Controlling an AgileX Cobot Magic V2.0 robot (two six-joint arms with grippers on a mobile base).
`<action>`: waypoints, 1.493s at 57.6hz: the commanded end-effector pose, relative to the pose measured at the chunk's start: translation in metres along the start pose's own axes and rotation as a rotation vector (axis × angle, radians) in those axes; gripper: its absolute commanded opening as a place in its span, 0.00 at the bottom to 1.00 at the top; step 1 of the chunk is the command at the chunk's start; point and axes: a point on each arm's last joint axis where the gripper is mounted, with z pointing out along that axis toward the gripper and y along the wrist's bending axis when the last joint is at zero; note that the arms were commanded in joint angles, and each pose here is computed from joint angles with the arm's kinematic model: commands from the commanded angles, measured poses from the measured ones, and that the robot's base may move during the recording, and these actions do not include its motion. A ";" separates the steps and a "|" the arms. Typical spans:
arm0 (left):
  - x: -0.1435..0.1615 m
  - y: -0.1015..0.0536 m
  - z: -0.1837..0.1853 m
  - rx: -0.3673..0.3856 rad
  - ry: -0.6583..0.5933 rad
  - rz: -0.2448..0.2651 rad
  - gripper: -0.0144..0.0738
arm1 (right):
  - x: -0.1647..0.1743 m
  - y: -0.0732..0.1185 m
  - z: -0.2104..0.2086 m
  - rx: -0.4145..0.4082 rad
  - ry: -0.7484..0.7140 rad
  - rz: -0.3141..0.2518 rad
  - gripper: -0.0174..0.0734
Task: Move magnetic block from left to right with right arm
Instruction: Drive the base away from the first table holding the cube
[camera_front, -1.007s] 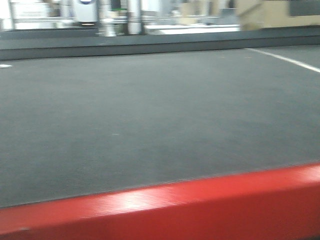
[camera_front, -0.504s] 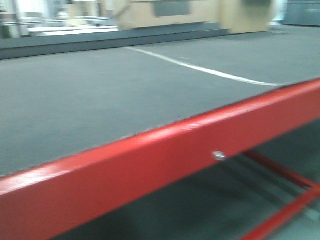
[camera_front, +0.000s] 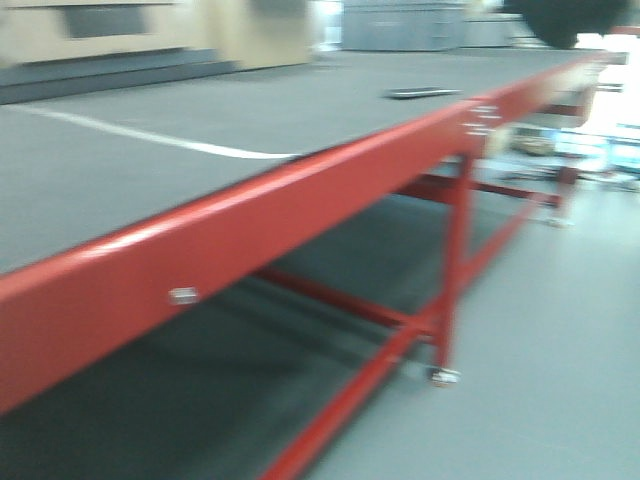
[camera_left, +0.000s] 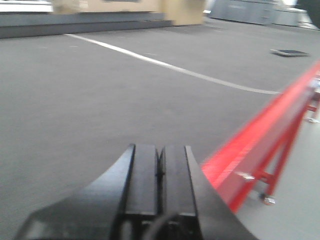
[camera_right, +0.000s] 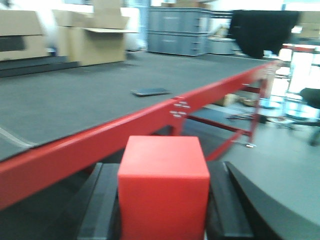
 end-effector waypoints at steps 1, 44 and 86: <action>-0.005 0.000 -0.001 0.004 -0.086 -0.005 0.03 | -0.018 0.000 -0.001 0.007 -0.112 -0.007 0.46; -0.005 0.000 -0.001 0.004 -0.086 -0.005 0.03 | -0.018 0.000 -0.001 0.007 -0.112 -0.007 0.46; -0.005 0.000 -0.001 0.004 -0.086 -0.005 0.03 | -0.018 0.000 -0.001 0.007 -0.112 -0.007 0.46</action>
